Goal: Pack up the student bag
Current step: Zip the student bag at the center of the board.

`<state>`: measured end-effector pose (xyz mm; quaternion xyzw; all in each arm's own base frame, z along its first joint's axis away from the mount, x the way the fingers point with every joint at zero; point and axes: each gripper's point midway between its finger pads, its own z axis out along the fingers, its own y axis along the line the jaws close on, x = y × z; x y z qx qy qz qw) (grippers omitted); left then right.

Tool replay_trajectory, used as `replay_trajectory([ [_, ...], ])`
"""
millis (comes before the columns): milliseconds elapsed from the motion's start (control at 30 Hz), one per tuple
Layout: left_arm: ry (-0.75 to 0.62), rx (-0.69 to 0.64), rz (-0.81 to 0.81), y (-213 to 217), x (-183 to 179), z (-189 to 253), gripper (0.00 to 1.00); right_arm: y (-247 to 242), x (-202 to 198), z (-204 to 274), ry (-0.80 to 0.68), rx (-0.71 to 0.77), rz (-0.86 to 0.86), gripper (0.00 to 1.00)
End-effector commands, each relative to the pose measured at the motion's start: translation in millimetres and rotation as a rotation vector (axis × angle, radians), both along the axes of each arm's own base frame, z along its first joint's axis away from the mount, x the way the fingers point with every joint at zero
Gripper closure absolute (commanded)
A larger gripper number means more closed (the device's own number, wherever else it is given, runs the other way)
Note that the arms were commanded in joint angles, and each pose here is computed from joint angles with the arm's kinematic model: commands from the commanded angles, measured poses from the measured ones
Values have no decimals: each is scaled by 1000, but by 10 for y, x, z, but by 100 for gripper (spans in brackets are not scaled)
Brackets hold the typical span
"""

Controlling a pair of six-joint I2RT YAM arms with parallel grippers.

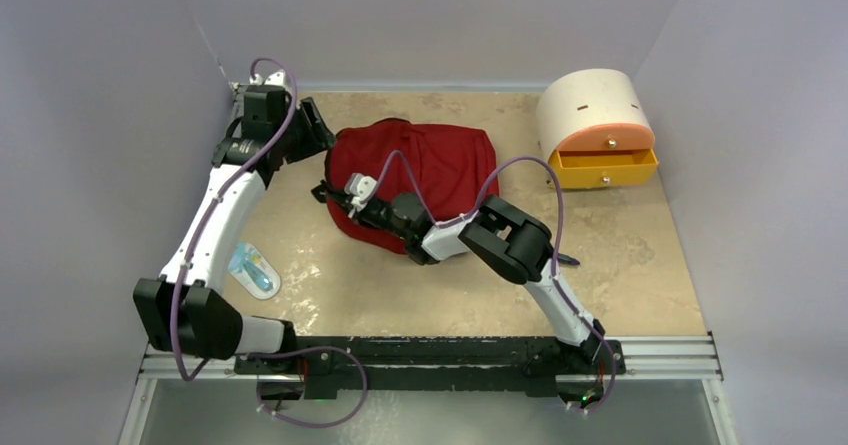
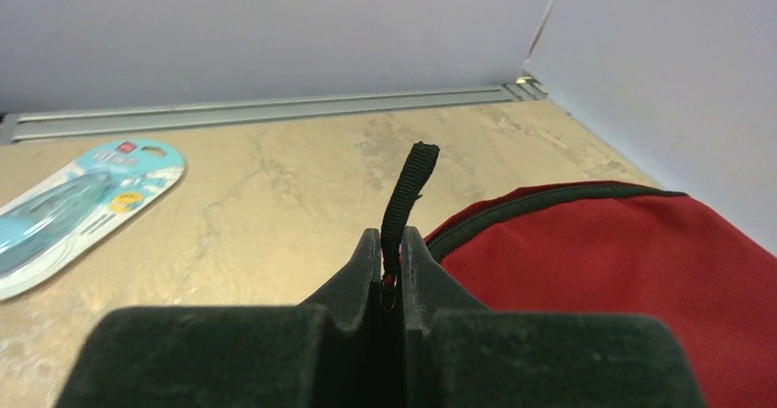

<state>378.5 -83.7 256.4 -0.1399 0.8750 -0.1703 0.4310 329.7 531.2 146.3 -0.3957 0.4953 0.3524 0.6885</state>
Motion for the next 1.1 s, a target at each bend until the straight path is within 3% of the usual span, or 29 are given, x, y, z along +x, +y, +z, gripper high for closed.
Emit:
replay_trajectory([
  [0,44,11,-38,-5,158,-196,46,-35,-315,532,-93,110,128,100],
  [267,177,0,-98,-94,86,-842,45,-134,-505,504,-107,117,189,100],
  [500,219,80,-19,109,-2,-1015,45,-141,-514,505,-104,115,191,100],
  [733,272,74,-22,92,-37,-1227,47,-141,-513,521,-103,119,191,100],
  [833,292,66,-20,81,-42,-1316,54,-146,-525,543,-104,121,195,100],
  [1067,281,65,-21,73,18,-1327,98,-183,-592,585,-117,115,215,100],
])
